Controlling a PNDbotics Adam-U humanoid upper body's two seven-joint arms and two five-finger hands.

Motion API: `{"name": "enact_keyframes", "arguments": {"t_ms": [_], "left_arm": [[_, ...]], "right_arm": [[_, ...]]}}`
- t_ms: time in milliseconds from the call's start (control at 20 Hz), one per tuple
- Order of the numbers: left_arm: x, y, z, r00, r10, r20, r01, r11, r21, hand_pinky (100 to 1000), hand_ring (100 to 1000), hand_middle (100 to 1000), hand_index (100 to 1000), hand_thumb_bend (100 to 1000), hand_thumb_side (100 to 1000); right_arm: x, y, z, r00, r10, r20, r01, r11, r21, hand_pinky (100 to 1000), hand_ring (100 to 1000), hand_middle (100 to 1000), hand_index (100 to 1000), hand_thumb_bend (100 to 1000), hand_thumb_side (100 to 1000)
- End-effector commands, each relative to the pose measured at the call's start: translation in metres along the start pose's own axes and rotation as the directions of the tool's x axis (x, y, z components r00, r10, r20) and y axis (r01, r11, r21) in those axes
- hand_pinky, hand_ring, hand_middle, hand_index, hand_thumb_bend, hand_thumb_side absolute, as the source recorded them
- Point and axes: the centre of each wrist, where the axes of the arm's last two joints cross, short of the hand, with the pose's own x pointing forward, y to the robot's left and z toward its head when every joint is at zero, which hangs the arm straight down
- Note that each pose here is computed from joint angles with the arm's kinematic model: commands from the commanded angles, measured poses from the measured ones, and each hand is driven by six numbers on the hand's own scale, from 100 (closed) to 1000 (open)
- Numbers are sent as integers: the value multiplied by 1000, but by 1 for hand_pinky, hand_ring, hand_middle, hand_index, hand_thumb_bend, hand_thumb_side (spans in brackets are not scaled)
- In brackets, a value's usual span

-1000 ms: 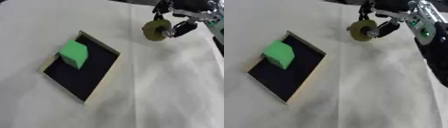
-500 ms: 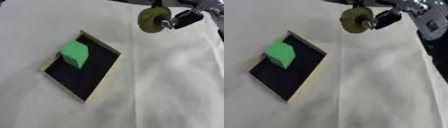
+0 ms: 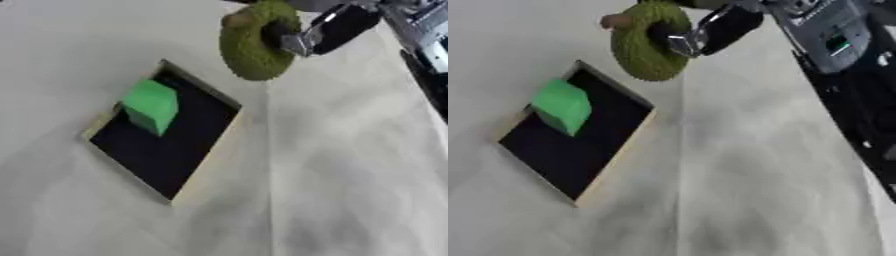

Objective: Pick up objects on the table and place them in the box.

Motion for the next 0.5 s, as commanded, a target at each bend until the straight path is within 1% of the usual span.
{"name": "enact_keyframes", "arguments": {"t_ms": [50, 250, 500], "left_arm": [[6, -1, -7, 1000, -11, 26, 11, 1000, -10, 898, 837, 867, 859, 100, 672], [4, -2, -10, 999, -3, 43, 2, 1000, 13, 901, 840, 867, 859, 100, 672], [4, -2, -11, 998, -3, 62, 0, 999, 41, 904, 844, 868, 858, 100, 672]], "right_arm": [[1, 0, -18, 977, 97, 191, -139, 965, 223, 857, 716, 392, 626, 100, 207], [-3, 15, -36, 976, 66, 209, -117, 963, 243, 858, 718, 390, 625, 100, 215], [0, 27, -55, 967, 77, 243, -138, 960, 245, 854, 719, 391, 622, 100, 206]]}}
